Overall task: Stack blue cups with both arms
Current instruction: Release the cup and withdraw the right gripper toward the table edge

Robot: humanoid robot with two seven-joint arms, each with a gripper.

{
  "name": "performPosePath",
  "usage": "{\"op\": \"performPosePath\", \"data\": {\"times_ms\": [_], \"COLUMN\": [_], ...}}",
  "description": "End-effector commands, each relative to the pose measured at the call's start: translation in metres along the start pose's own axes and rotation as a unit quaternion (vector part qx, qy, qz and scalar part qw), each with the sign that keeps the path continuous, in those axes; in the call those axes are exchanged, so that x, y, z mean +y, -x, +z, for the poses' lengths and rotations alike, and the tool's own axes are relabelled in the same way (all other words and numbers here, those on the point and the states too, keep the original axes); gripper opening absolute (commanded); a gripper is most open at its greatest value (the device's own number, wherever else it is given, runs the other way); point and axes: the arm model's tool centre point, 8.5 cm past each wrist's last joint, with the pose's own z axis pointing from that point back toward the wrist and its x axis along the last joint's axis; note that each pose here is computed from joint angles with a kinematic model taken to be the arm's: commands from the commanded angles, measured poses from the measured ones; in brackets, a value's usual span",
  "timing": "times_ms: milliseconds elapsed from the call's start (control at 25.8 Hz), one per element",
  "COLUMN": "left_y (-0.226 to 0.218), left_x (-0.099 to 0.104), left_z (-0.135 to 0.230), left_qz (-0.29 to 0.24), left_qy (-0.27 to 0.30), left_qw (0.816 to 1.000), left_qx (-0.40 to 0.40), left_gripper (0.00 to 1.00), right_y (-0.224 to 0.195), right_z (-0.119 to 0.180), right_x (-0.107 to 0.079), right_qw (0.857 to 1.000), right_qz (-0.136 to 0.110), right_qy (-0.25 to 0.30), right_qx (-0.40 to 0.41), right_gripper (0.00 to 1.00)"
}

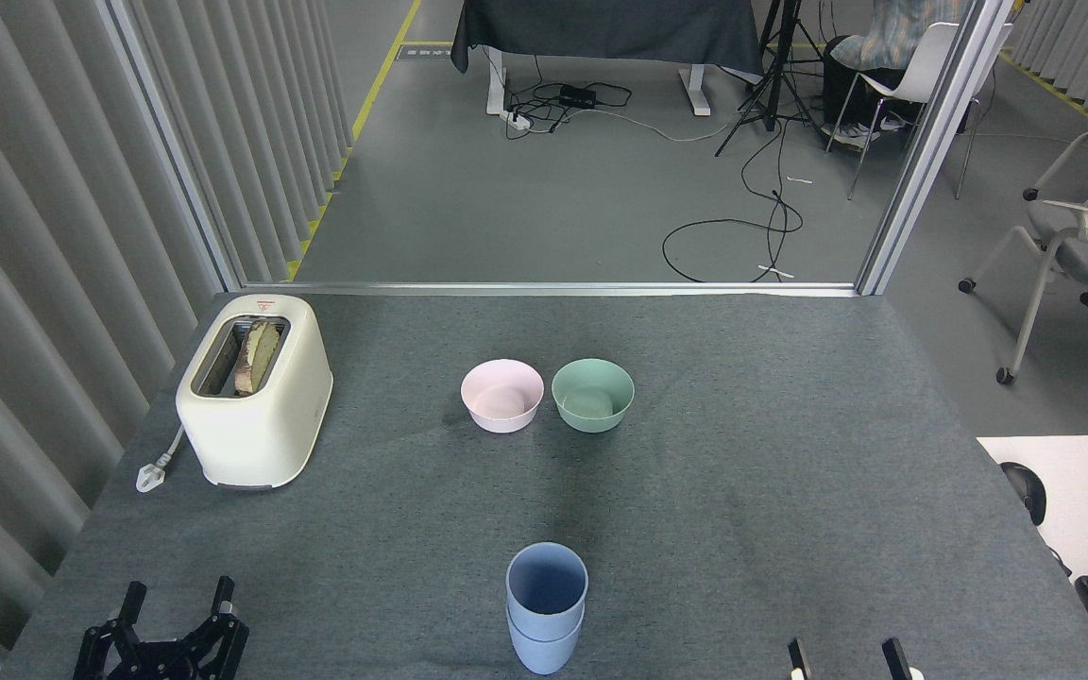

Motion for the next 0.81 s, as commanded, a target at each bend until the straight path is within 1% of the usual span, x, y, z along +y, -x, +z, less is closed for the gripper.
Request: {"op": "performPosePath", "data": {"times_ms": [0, 78, 271, 426, 543, 620, 775], "left_y": [-0.003, -0.005, -0.013, -0.014, -0.015, -0.018, -0.022], "left_x": [0.002, 0.006, 0.007, -0.002, -0.008, -0.005, 0.001], "left_z": [0.002, 0.003, 0.022, 0.039, 0.069, 0.081, 0.089], "left_qz": [0.006, 0.006, 0.02, 0.012, 0.013, 0.013, 0.013], "left_qy": [-0.002, -0.008, -0.003, 0.025, 0.051, 0.053, 0.048], "left_qw": [1.0, 1.0, 0.998, 0.998, 0.996, 0.996, 0.996], "left_qx": [-0.013, -0.017, -0.052, -0.061, -0.065, -0.069, -0.07], "left_gripper": [0.99, 0.99, 0.99, 0.99, 0.99, 0.99, 0.99], "right_y": [0.023, 0.026, 0.027, 0.024, 0.024, 0.025, 0.023], "right_z": [0.043, 0.047, 0.048, 0.048, 0.048, 0.048, 0.048], "right_x": [0.013, 0.013, 0.011, 0.012, 0.012, 0.012, 0.012], "right_qw": [0.999, 0.999, 0.999, 0.999, 0.999, 0.998, 0.999], "right_qz": [0.011, 0.018, 0.021, 0.023, 0.023, 0.024, 0.025], "right_qy": [-0.026, -0.029, -0.022, -0.023, -0.022, -0.023, -0.023], "right_qx": [0.031, 0.037, 0.041, 0.044, 0.044, 0.045, 0.042], "right_gripper": [1.0, 1.0, 1.0, 1.0, 1.0, 1.0, 1.0]}}
